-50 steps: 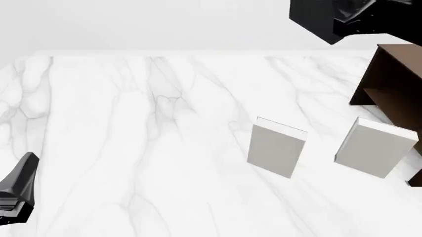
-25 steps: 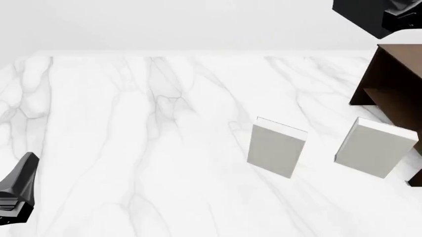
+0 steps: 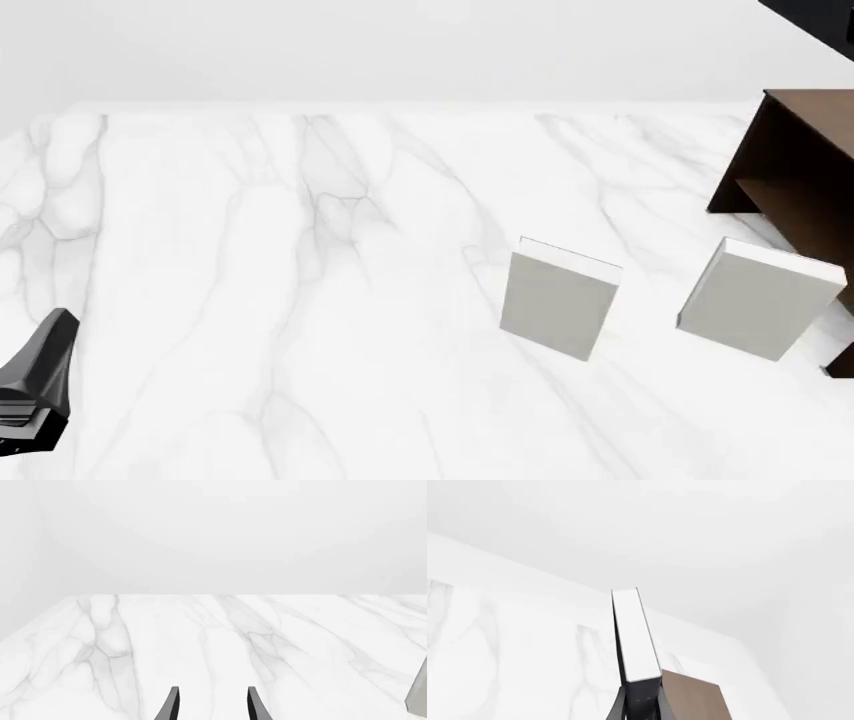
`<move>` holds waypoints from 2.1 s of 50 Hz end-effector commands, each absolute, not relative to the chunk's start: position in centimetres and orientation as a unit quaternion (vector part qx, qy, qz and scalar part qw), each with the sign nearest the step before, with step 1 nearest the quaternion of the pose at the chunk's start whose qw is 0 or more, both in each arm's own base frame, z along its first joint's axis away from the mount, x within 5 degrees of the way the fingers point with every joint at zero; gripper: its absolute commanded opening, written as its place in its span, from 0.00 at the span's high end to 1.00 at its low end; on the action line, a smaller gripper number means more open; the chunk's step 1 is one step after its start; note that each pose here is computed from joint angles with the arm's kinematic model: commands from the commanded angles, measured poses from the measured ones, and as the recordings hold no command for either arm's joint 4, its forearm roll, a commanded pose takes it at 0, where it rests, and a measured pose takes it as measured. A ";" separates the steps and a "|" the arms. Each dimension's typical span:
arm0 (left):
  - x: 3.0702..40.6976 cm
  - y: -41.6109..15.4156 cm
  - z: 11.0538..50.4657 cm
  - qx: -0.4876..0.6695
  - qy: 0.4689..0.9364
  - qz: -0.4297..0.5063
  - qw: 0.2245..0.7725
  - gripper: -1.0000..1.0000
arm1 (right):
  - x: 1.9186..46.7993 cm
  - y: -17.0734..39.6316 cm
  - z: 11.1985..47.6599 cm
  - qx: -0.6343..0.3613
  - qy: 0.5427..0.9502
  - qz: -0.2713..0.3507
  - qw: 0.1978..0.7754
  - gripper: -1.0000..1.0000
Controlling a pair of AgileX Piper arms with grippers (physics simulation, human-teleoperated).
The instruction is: Pick up the book on the left and place it on top of the shelf.
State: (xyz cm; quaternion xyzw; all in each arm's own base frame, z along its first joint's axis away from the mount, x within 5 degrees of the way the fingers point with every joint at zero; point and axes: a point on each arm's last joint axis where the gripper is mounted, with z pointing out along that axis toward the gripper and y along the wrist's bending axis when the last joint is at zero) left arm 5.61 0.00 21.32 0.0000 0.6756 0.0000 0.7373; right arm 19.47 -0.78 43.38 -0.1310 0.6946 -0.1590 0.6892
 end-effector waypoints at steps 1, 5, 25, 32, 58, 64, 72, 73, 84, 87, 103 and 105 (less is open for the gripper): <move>5.6 0.0 21.3 0.000 0.676 0.000 0.737 0.00 | 19.2 -2.1 43.9 -0.109 0.689 -0.190 0.691 1.00; 5.6 0.0 21.3 0.000 0.676 0.000 0.737 0.00 | 19.0 -2.5 43.8 -0.106 0.690 -0.201 0.687 1.00; 5.6 0.0 21.3 0.000 0.676 0.000 0.737 0.00 | 18.3 -3.8 43.7 -0.099 0.692 -0.244 0.672 1.00; 5.6 0.0 21.3 0.000 0.676 0.000 0.737 0.00 | 17.9 -4.5 43.4 -0.090 0.695 -0.260 0.665 1.00; 5.6 0.0 21.3 0.000 0.676 0.000 0.737 0.00 | 16.6 -5.9 43.4 -0.074 0.696 -0.310 0.643 1.00; 5.6 0.0 21.3 0.000 0.676 0.000 0.737 0.00 | 16.7 -6.3 43.7 -0.072 0.696 -0.320 0.638 1.00; 5.6 0.0 21.3 0.000 0.676 0.000 0.737 0.00 | 17.5 -7.1 43.6 -0.070 0.700 -0.331 0.629 1.00; 5.6 0.0 21.3 0.000 0.676 0.000 0.737 0.00 | 17.5 -7.1 43.6 -0.070 0.700 -0.331 0.629 1.00; 5.6 0.0 21.3 0.000 0.676 0.000 0.737 0.00 | 18.8 -8.3 43.0 -0.068 0.706 -0.346 0.614 1.00; 5.6 0.0 21.3 0.000 0.676 0.000 0.737 0.00 | 19.0 -8.5 42.8 -0.068 0.708 -0.348 0.611 1.00; 5.6 0.0 21.3 0.000 0.676 0.000 0.737 0.00 | 20.4 -10.3 42.0 -0.067 0.716 -0.371 0.588 1.00; 5.6 0.0 21.3 0.000 0.676 0.000 0.737 0.00 | 20.4 -10.5 41.9 -0.066 0.716 -0.374 0.587 1.00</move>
